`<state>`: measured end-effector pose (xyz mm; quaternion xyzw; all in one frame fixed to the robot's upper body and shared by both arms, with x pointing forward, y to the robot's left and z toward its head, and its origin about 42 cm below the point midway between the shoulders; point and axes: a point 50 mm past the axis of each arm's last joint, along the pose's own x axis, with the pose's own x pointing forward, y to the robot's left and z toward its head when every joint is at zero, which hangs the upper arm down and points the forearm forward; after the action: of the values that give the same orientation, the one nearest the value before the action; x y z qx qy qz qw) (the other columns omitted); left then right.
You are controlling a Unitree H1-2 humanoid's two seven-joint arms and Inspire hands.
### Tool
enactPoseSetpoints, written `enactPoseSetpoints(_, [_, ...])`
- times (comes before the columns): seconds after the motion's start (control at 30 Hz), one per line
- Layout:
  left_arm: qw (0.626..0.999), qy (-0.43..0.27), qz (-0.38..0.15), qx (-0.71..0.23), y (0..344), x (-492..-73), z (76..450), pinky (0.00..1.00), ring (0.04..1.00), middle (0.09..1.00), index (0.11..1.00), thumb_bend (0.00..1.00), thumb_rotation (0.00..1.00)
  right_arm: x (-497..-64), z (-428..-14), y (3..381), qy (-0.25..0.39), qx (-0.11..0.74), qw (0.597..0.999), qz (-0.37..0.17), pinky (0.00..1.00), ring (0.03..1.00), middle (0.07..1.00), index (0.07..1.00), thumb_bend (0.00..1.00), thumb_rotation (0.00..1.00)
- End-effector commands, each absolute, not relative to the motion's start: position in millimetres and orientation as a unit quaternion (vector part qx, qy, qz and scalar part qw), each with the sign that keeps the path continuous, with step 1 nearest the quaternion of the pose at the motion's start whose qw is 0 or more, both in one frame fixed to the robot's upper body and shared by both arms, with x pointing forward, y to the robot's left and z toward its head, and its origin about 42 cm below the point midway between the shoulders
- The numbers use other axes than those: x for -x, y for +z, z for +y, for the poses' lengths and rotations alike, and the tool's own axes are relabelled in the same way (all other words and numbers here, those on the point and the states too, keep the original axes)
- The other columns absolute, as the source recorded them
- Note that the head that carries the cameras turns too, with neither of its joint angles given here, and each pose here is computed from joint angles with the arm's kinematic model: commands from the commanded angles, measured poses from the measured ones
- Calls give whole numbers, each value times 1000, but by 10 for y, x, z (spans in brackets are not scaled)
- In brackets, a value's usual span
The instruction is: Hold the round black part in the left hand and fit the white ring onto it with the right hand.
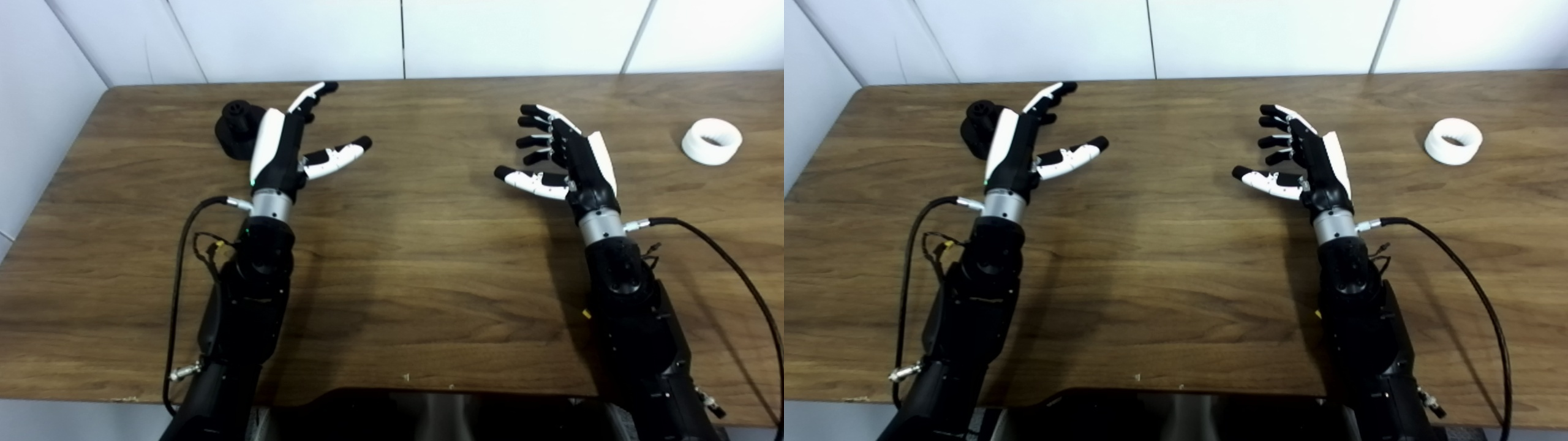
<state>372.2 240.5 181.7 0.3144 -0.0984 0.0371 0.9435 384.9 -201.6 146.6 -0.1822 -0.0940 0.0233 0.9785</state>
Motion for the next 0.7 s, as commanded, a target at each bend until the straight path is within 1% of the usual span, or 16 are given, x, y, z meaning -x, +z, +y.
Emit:
enactPoseSetpoints(0.0, [929,59,-143,-337,2141,-3808,2477,839,919,915,854,751,268,-3962,-1982,1723,19,179,973,-146,543,675,783,805,717,85])
enactPoseSetpoints(0.13, [917,76,-137,-367,2183,-3808,2601,824,909,914,851,778,283,-3959,-1981,1719,18,179,973,-146,540,677,783,805,718,85])
enactPoseSetpoints(0.3, [898,99,-134,-407,2218,-3818,2746,852,909,918,856,796,326,-3965,-1992,1718,17,182,972,-146,539,677,782,806,719,91])
enactPoseSetpoints(0.4, [891,113,-124,-423,2241,-3836,2828,870,904,913,863,795,327,-3965,-2000,1720,16,183,972,-146,533,674,778,803,722,88])
enactPoseSetpoints(0.43, [889,118,-120,-427,2246,-3845,2858,829,882,899,864,797,329,-3965,-2003,1721,16,184,972,-145,536,676,778,804,721,86])
enactPoseSetpoints(0.5, [884,126,-113,-435,2258,-3863,2910,786,858,884,866,796,326,-3964,-2008,1722,17,183,972,-145,544,678,780,804,720,85])
enactPoseSetpoints(0.6, [878,138,-102,-447,2284,-3889,2983,805,861,882,873,793,350,-3964,-2016,1728,17,184,972,-144,543,682,786,807,719,79])
enactPoseSetpoints(0.67, [875,142,-98,-452,2296,-3896,3017,866,892,905,880,780,355,-3963,-2023,1730,17,187,972,-141,551,687,787,809,717,86])
